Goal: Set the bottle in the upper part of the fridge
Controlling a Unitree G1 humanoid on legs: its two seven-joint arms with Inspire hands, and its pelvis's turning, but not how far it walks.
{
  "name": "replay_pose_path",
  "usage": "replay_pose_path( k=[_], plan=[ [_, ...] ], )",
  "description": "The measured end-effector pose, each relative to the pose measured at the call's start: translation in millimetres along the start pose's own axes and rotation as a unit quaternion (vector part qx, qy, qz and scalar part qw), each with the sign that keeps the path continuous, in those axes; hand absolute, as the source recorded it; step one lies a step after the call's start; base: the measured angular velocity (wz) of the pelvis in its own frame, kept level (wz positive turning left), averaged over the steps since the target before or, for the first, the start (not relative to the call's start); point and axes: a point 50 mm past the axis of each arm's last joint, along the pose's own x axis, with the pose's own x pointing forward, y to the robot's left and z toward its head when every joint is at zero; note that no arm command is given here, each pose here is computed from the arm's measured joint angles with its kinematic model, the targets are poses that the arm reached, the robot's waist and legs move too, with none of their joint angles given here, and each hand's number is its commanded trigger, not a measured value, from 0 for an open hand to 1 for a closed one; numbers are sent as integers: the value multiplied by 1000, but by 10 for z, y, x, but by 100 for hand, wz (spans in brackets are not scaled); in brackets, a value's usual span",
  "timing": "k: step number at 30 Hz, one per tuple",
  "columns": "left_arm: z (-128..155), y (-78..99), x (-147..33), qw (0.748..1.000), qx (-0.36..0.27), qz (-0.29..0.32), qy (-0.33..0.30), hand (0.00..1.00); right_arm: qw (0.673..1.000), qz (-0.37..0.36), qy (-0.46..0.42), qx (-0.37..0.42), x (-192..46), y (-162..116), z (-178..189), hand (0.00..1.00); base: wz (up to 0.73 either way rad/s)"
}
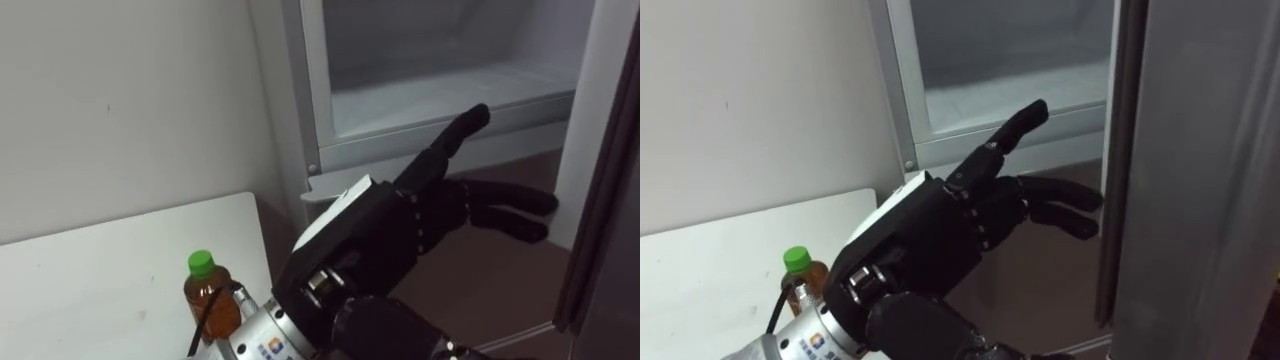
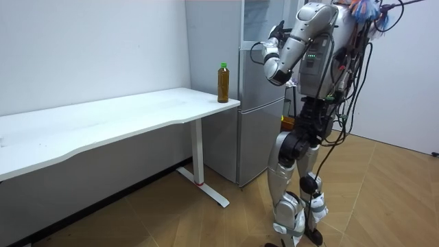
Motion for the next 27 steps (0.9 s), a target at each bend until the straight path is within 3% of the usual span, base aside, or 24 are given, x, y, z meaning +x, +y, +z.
replay_pose_path(
  k=[27],
  plan=[
    [-95, -99, 38, 999, 8, -22, 33, 0, 1000, -5, -13, -1, 11, 44, 55, 0, -1]
  ],
)
